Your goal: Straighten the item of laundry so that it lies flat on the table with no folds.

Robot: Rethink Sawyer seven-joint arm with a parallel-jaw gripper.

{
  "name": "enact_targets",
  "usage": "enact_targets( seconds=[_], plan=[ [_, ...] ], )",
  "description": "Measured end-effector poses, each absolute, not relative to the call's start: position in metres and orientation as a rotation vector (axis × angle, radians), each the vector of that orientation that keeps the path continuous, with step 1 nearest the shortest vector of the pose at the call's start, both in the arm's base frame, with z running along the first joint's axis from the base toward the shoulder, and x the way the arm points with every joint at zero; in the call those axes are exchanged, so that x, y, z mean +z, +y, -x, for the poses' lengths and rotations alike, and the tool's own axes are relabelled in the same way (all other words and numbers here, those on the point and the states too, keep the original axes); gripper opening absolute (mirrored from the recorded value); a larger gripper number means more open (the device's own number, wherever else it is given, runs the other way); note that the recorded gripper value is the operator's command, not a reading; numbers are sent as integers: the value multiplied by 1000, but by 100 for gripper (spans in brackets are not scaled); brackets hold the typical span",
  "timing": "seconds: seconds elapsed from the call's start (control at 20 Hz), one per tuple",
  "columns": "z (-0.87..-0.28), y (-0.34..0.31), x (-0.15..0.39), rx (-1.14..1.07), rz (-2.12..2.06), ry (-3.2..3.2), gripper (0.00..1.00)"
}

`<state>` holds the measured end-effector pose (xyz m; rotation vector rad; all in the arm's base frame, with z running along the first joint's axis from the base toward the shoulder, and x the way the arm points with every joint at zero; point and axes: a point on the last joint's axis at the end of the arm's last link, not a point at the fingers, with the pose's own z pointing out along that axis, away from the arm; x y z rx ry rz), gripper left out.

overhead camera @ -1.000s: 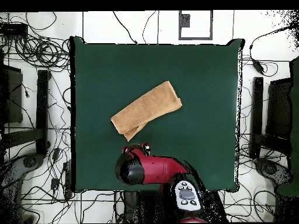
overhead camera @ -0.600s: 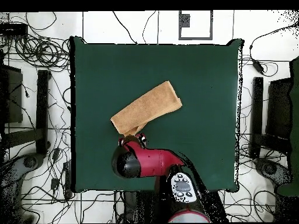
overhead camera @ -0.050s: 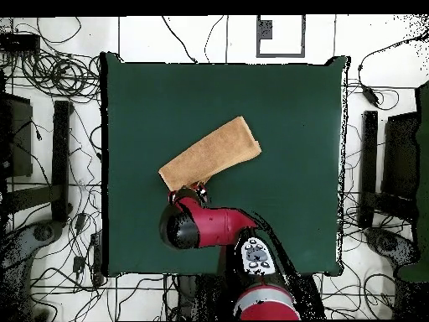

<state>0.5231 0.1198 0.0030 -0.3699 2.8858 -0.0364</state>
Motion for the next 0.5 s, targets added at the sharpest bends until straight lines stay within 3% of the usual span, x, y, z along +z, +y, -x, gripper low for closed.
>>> enact_targets(
  seconds=[0.5],
  plan=[
    [-508, 115, -21, -24, 397, 2901, 100]
  ],
)
